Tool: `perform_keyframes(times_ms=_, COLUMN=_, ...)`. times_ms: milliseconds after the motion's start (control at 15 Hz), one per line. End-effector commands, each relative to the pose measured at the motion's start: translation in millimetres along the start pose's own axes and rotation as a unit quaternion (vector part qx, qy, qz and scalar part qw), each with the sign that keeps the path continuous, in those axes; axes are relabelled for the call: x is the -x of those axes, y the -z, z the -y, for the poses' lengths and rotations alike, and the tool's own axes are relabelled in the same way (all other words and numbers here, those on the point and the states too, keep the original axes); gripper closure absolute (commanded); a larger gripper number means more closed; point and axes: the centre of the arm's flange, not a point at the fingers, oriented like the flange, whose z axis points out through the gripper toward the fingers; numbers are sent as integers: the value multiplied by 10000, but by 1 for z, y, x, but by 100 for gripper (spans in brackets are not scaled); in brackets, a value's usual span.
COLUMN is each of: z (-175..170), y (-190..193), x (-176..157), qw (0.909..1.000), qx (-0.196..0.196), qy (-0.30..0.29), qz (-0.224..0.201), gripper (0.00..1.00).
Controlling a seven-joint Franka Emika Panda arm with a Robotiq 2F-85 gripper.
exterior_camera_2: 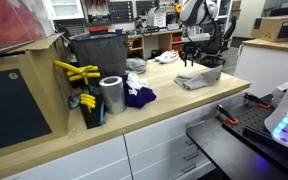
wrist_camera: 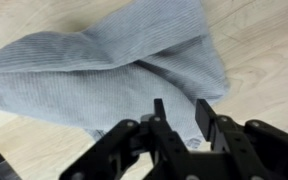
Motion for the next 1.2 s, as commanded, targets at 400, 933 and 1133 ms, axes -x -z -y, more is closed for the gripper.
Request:
perform_keyframes(times_ms=400, z=41, y=-55, x=-17, qw=9985, qx=-239, qy=208, qz=452, gripper=100)
perform_keyframes(times_ms=933, z=46, y=-85, x=-12, qw=9973, qx=73, qy=462, qz=568, gripper=100)
perform_keyframes(times_ms=1133, z=48, y=-94, x=-12, qw=9963, qx=188, qy=644, qz=537, gripper=100)
